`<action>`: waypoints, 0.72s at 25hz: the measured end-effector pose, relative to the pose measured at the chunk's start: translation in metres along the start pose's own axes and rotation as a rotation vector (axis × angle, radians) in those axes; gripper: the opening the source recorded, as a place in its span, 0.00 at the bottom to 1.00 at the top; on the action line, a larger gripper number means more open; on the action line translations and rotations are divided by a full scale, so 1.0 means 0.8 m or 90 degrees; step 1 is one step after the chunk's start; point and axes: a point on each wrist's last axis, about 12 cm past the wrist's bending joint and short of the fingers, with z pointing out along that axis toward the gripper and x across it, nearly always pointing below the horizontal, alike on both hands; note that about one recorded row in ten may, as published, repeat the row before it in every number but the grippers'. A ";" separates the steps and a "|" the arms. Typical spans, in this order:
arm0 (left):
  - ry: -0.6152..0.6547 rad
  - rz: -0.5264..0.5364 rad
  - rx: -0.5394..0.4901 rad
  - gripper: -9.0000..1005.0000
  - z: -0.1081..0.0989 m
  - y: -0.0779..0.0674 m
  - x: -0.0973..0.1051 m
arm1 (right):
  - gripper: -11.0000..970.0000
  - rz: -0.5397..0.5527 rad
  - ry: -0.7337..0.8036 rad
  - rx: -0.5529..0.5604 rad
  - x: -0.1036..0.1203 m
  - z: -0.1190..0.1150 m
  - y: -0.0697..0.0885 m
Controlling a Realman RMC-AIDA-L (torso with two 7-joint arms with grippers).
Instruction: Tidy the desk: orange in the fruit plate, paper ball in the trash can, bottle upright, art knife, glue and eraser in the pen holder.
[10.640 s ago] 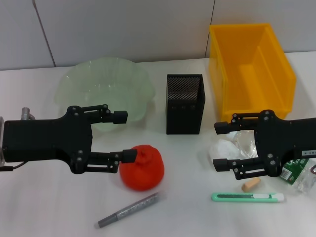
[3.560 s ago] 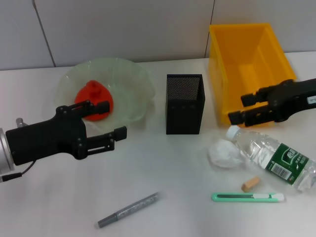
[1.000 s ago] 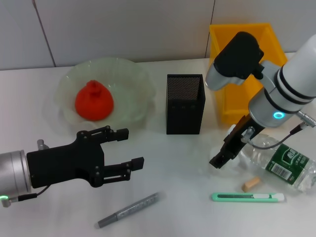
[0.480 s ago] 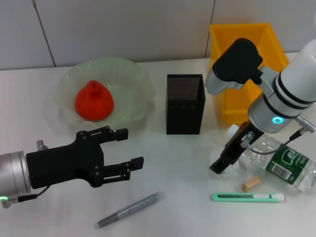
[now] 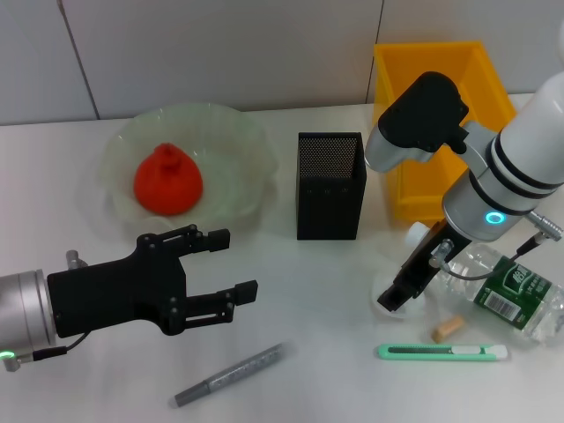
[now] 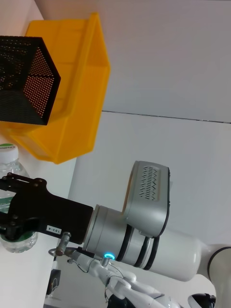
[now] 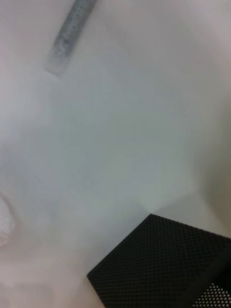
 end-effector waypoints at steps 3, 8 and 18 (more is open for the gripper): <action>0.000 0.000 0.000 0.79 0.000 0.000 0.000 | 0.61 -0.002 -0.011 0.004 -0.003 -0.006 0.002; 0.001 -0.002 0.000 0.79 0.000 -0.001 0.002 | 0.59 -0.007 -0.043 0.020 -0.007 -0.022 0.001; 0.001 -0.006 -0.001 0.79 -0.002 -0.003 0.004 | 0.59 -0.042 -0.227 0.077 -0.020 -0.087 0.010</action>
